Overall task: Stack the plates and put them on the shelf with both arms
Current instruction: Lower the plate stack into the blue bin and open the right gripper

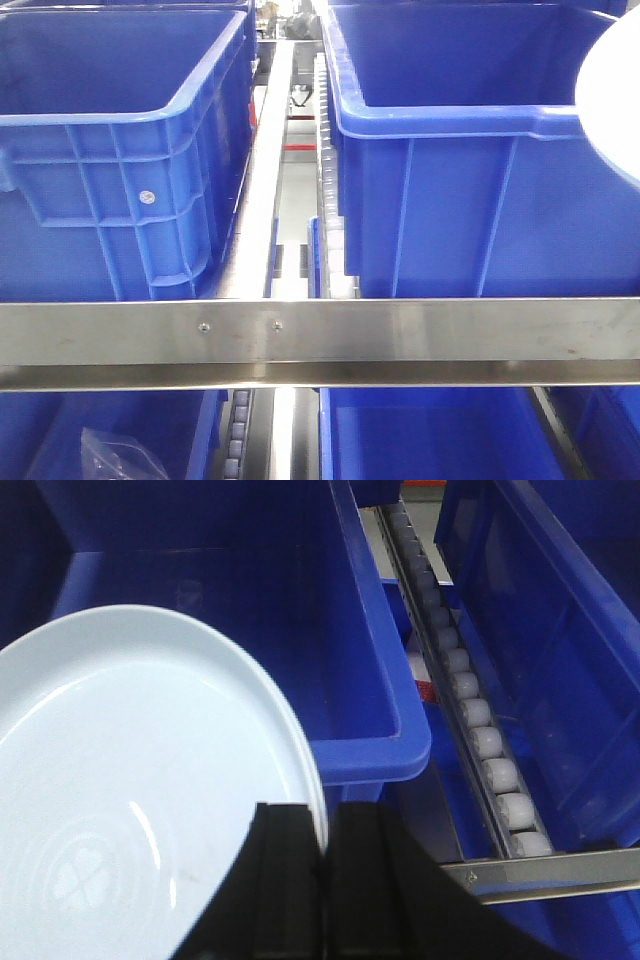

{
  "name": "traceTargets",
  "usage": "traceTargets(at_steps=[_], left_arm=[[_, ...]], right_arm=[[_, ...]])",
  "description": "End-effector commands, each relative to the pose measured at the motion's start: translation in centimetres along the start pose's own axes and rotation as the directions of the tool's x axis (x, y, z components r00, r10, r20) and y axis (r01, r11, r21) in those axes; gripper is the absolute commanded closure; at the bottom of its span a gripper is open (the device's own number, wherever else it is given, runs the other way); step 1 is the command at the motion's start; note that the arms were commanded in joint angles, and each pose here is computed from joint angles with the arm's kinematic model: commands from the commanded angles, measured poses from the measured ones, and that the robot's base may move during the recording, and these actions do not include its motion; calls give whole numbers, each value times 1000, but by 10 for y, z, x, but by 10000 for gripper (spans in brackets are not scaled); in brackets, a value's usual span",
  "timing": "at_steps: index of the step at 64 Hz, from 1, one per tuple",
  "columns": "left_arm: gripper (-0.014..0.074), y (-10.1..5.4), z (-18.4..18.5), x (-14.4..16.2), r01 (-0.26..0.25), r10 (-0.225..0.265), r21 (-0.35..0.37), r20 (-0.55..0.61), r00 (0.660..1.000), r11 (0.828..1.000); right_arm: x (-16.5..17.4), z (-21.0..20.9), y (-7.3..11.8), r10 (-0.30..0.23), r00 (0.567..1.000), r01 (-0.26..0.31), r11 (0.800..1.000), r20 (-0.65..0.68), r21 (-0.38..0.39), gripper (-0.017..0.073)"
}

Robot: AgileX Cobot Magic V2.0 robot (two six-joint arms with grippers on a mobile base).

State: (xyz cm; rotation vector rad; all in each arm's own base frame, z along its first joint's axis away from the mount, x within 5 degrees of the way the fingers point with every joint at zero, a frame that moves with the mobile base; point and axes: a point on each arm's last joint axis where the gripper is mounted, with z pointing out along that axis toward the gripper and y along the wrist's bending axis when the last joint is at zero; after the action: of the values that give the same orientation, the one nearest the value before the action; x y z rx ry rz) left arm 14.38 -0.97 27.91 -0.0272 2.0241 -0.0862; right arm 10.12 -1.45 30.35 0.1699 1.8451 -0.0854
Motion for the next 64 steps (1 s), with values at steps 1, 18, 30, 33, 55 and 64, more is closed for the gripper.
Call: traceTargets(at_steps=[1, 18, 30, 33, 55, 64], left_arm=[[507, -2, -4, -17, 5, -7, 18, 112, 994, 1000], [507, -2, -4, -17, 5, -7, 18, 112, 994, 1000], [507, -2, -4, -17, 5, -7, 18, 112, 994, 1000], [507, -2, -4, -17, 5, -7, 18, 112, 994, 1000], [507, -2, -4, -17, 5, -7, 18, 112, 994, 1000], [507, -2, -4, -17, 5, -7, 18, 112, 994, 1000]], right_arm=[[-18, -4, 2, -8, 992, 11, 1000, 124, -21, 535], [-18, -4, 2, -8, 992, 11, 1000, 124, -21, 535], [-27, -6, 4, -5, 975, 15, 999, 223, -45, 535], [-29, -6, 5, -3, 969, 16, 999, 245, -51, 535], [-65, 37, 11, 28, 975, -12, 997, 222, -72, 535], [-97, 72, 16, 29, 972, -9, 997, 235, -82, 535]])
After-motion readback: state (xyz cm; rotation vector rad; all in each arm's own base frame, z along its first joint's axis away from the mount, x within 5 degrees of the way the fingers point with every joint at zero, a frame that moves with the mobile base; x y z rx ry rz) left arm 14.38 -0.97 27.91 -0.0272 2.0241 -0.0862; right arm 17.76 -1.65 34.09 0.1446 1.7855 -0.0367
